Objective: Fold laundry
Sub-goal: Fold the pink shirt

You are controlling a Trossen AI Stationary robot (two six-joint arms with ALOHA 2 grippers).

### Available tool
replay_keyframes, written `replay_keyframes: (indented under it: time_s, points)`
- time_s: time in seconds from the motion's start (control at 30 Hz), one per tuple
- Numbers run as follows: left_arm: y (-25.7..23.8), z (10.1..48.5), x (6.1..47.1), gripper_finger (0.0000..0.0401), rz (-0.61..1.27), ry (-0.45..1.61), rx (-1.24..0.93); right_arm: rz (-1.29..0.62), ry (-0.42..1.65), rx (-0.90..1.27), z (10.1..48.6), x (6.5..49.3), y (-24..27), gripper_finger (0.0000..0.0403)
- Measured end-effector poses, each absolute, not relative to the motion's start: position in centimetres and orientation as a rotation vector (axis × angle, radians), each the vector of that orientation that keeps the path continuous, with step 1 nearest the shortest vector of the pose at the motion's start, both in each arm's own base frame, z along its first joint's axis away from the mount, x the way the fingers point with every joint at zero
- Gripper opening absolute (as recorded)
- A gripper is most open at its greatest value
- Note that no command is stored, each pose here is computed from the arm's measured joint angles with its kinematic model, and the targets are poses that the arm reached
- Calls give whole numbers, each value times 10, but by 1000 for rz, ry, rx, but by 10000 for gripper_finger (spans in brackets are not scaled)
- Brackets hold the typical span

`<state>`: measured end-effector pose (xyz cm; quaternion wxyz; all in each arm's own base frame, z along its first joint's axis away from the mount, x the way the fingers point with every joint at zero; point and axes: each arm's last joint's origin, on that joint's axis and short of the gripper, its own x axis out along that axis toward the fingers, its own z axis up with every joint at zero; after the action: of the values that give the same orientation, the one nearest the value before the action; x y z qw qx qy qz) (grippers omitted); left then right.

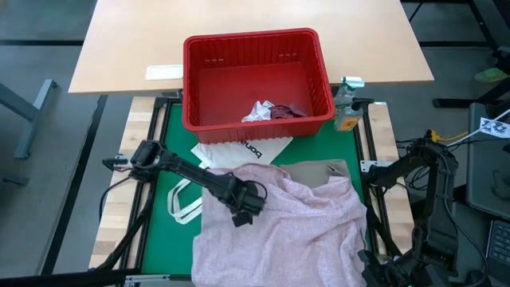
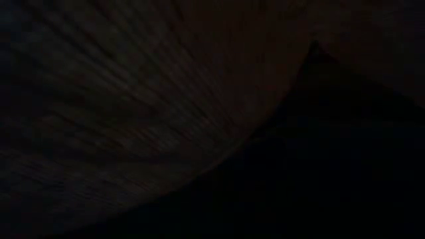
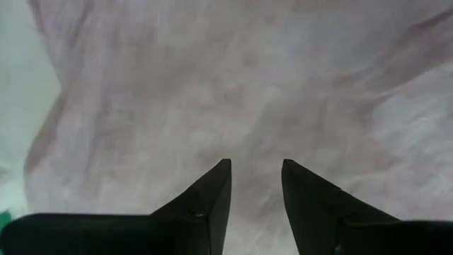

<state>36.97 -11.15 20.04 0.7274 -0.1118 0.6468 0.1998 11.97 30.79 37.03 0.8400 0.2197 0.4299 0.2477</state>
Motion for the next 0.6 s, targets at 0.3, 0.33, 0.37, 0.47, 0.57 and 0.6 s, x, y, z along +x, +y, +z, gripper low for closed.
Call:
replay_keyframes:
  time_s: [0.3,0.33,0.37,0.47,0.57,0.6]
  points:
    - [-78,203,354,115,549,1648,-147,524,909,465,370,120,308,78]
    - [-75,203,352,113,553,1675,-128,524,909,465,370,120,308,92]
    - [-72,204,350,111,559,1694,-104,523,909,464,370,120,308,105]
    - [-62,206,347,105,585,1724,-6,524,909,465,370,120,308,138]
    - [-53,209,343,98,592,1780,74,524,909,465,370,120,308,158]
    - [-50,211,341,96,585,1808,94,523,909,465,370,120,308,163]
